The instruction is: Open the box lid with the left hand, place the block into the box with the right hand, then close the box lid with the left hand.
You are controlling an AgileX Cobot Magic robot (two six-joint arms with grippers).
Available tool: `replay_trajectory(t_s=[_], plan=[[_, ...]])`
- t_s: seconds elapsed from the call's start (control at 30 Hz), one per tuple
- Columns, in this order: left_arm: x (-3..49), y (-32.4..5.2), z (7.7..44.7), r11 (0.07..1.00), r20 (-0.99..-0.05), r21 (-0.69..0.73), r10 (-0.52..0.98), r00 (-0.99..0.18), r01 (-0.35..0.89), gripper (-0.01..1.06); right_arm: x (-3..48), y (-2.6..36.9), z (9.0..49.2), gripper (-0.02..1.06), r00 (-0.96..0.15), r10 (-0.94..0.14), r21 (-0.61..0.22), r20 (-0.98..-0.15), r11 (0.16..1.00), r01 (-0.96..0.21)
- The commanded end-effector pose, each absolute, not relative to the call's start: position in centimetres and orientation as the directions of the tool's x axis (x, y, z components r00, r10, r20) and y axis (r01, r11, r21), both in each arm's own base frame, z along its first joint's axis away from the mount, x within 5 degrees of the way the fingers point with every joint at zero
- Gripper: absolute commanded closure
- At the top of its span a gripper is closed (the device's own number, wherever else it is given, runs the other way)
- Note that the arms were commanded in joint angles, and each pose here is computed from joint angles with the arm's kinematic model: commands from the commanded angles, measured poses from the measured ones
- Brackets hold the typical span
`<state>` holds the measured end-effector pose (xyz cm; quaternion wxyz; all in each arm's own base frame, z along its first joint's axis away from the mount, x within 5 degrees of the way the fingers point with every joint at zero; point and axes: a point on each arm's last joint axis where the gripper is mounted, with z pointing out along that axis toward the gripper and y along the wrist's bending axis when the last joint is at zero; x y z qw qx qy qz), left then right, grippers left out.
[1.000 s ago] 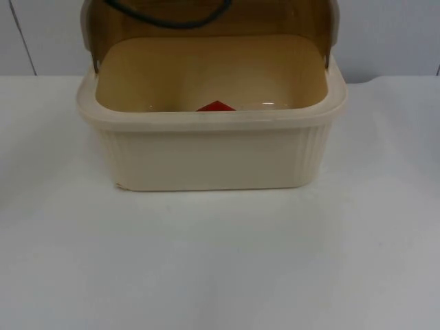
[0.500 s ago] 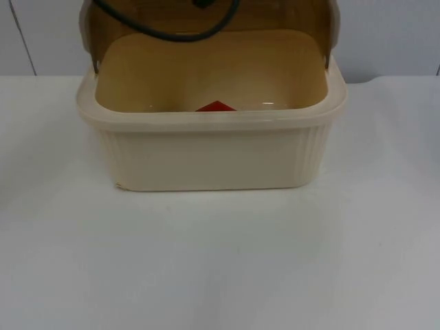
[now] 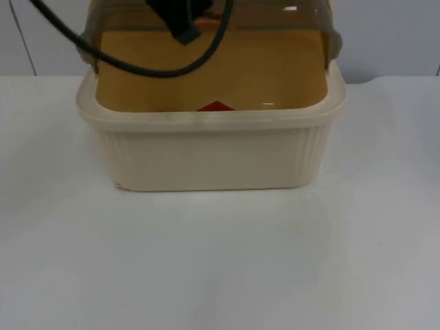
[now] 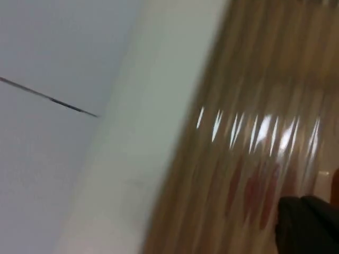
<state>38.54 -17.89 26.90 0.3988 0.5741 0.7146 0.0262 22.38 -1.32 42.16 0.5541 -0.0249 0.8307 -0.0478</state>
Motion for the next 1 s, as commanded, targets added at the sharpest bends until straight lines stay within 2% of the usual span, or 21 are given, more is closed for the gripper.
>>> replay_trajectory(t_s=[0.0,0.37,0.5,0.6,0.63,0.73,0.8,0.83,0.97], plan=[[37.8,-17.6,25.6,0.333,-0.521,0.458,0.852,-0.055,0.824,1.05,22.0,-1.4,42.3,0.0,-0.374,-0.086,-0.1,-0.923,0.995,0.018],[33.1,-17.3,22.0,0.368,-0.527,0.457,0.845,-0.087,0.81,1.05,22.0,-1.3,42.2,0.0,-0.386,-0.07,-0.081,-0.92,0.997,0.013],[31.7,-17.7,22.4,0.383,-0.547,0.437,0.831,-0.097,0.814,1.05,21.9,-1.3,42.1,0.0,-0.395,-0.069,-0.08,-0.916,0.997,0.011],[30.8,-17.5,24.7,0.527,-0.645,0.35,0.735,-0.209,0.774,1.05,21.9,-1.3,42.1,0.0,-0.403,-0.069,-0.08,-0.912,0.997,0.011],[30.8,-17.5,24.7,0.527,-0.645,0.35,0.735,-0.209,0.774,1.05,21.9,-1.3,42.1,0.0,-0.403,-0.069,-0.08,-0.912,0.997,0.011],[29.9,-16.6,27.3,0.663,-0.735,0.249,0.604,-0.309,0.706,1.05,21.9,-1.3,42.0,0.0,-0.405,-0.069,-0.08,-0.912,0.997,0.01],[29.7,-15.5,29.0,0.734,-0.785,0.203,0.518,-0.34,0.649,1.05,21.9,-1.3,42.0,0.0,-0.405,-0.069,-0.08,-0.912,0.997,0.01],[29.7,-15.5,29.0,0.734,-0.785,0.203,0.518,-0.34,0.649,1.05,21.9,-1.3,42.0,0.0,-0.405,-0.069,-0.08,-0.912,0.997,0.01],[29.8,-12.3,31.8,0.863,-0.864,0.097,0.32,-0.388,0.496,1.05,21.9,-1.2,42.1,0.0,-0.403,-0.067,-0.078,-0.913,0.997,0.01]])
